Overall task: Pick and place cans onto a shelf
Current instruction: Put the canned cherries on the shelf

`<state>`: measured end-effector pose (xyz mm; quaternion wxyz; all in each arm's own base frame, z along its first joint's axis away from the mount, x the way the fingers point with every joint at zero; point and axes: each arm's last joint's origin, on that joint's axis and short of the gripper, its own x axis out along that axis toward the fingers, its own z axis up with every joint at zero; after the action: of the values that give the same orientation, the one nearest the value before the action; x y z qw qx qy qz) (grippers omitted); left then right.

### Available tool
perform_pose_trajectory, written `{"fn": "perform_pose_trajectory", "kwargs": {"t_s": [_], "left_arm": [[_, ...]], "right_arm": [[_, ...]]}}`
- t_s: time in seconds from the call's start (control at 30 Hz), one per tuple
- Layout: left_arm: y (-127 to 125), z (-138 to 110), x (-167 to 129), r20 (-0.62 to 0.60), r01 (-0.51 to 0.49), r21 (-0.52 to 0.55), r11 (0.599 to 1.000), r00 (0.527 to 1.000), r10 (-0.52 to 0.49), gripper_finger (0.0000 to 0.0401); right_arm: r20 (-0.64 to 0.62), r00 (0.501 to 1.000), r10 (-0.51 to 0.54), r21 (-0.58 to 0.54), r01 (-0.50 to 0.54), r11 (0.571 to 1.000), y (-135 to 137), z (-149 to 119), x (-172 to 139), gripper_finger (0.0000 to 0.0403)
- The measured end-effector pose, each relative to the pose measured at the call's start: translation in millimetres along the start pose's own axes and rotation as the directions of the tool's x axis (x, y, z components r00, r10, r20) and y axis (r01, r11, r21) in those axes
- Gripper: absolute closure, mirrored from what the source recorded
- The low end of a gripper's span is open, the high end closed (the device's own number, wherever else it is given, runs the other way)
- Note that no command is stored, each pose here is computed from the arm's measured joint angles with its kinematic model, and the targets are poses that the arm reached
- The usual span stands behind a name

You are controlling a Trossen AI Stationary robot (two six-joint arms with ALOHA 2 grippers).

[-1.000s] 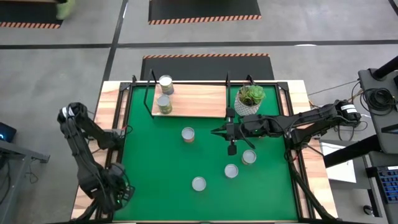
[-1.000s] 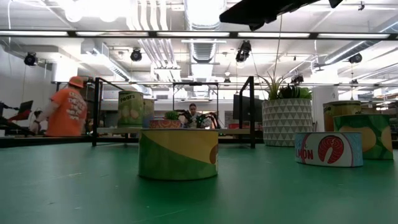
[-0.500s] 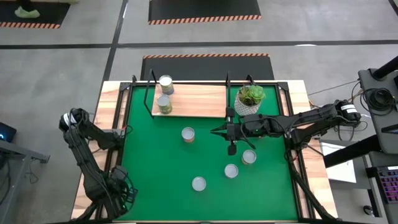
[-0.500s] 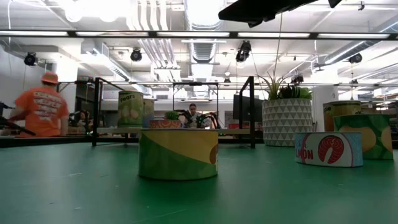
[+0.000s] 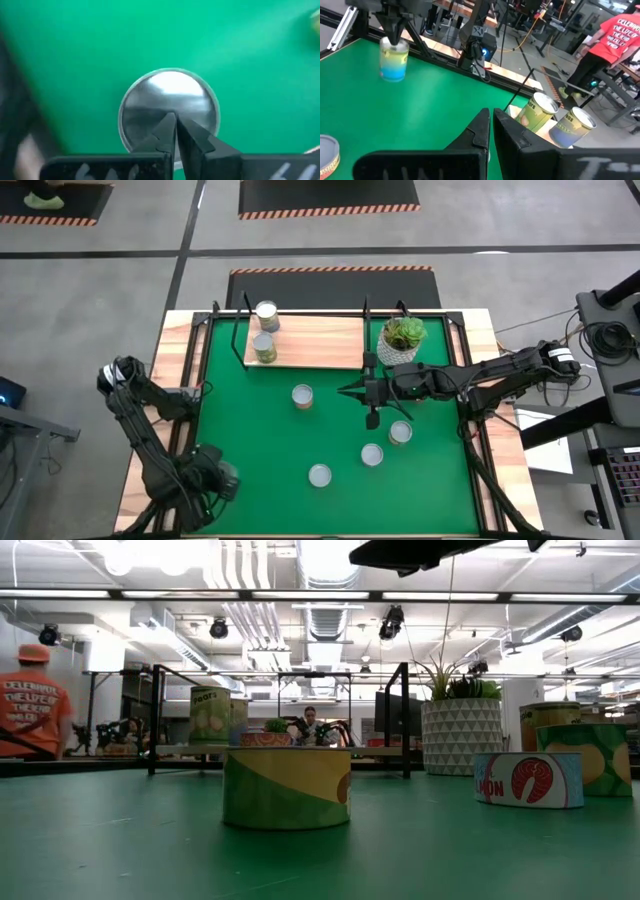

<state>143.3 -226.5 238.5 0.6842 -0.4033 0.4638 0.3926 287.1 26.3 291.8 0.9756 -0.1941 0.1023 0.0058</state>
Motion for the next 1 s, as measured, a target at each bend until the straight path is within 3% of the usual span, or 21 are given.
{"fn": "perform_pose_trajectory", "kwargs": {"t_s": [0.17,0.5,0.63,0.7,0.8,1.0], "left_arm": [[-8.2,4.9,-10.7,0.020,0.047,0.020,0.999,0.999,-0.047,0.0401],[-13.2,7.3,-15.2,0.032,0.082,-0.103,0.991,0.996,-0.080,0.0395],[-10.8,7.2,-11.0,0.037,0.072,-0.157,0.985,0.997,-0.067,0.0364],[-8.8,6.9,-9.1,0.007,0.031,-0.223,0.974,1.000,-0.030,0.0340],[-4.5,7.5,-4.9,-0.016,-0.034,-0.239,0.970,0.999,0.031,0.0306],[-9.0,10.1,-7.1,0.087,0.088,-0.185,0.979,0.994,-0.073,0.0249]], "right_arm": [[0.000,1.000,0.000,-0.012,0.000,1.000,0.0,0.0,0.0,0.0390],[0.002,1.000,-0.001,-0.026,0.001,1.000,-0.1,0.1,0.0,0.0390],[0.004,1.000,-0.002,-0.027,0.002,1.000,-0.1,0.3,0.0,0.0390],[0.003,1.000,-0.002,-0.028,0.002,1.000,-0.1,0.3,0.0,0.0390],[0.003,1.000,-0.002,-0.028,0.002,1.000,-0.1,0.2,0.0,0.0390],[0.003,1.000,-0.001,-0.028,0.001,1.000,-0.1,0.2,0.0,0.0390]]}}
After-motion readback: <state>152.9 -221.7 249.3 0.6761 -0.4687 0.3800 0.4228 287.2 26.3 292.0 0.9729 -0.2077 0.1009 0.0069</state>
